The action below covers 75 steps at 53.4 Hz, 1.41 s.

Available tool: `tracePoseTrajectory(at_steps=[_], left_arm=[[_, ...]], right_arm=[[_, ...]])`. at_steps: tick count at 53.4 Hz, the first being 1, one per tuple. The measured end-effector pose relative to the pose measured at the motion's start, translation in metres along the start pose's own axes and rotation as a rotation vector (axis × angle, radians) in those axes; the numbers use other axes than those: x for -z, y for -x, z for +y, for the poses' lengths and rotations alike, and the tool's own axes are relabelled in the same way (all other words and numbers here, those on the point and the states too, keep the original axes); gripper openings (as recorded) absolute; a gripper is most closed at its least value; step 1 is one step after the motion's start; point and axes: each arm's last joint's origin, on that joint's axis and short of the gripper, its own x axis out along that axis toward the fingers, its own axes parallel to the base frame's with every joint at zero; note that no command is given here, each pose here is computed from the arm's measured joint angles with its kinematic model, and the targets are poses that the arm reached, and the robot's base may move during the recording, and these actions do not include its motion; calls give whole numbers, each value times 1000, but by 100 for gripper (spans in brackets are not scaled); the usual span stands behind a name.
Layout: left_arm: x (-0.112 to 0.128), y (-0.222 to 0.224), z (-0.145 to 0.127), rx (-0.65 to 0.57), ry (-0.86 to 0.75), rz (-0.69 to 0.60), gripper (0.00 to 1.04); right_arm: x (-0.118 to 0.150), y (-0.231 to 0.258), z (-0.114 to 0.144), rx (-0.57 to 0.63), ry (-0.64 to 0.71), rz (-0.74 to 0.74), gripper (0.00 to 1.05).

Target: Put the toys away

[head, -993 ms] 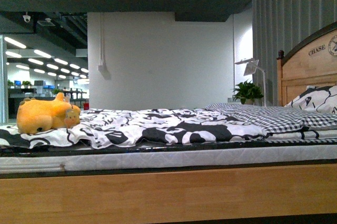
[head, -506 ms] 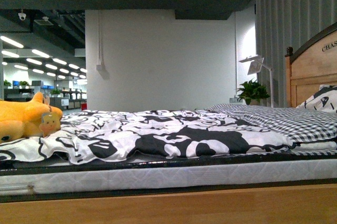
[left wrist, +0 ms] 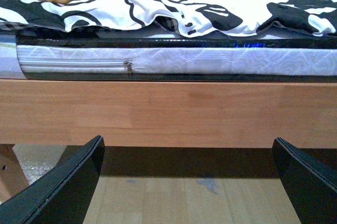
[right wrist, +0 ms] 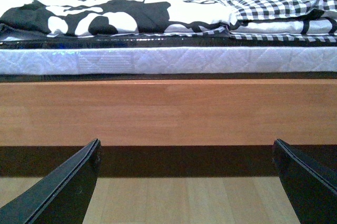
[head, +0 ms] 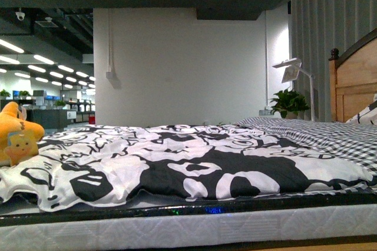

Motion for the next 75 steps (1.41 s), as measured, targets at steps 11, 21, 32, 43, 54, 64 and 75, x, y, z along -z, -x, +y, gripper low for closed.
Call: tracePoseTrajectory(at_steps=[11,21,32,43,54,64,75], left_arm=[[0,0,0,0,0,0,98],[0,0,0,0,0,0,98],[0,0,0,0,0,0,98],[0,0,0,0,0,0,98],[0,0,0,2,0,0,98],[0,0,0,1,0,0,98],[0,0,0,1,0,0,98]], right_arm=[[0,0,0,0,0,0,98],[0,0,0,0,0,0,98],[0,0,0,0,0,1,98],[0,0,0,0,0,1,98],[0,0,0,4,0,1,98],[0,0,0,4,0,1,98],[0,0,0,0,0,1,98]])
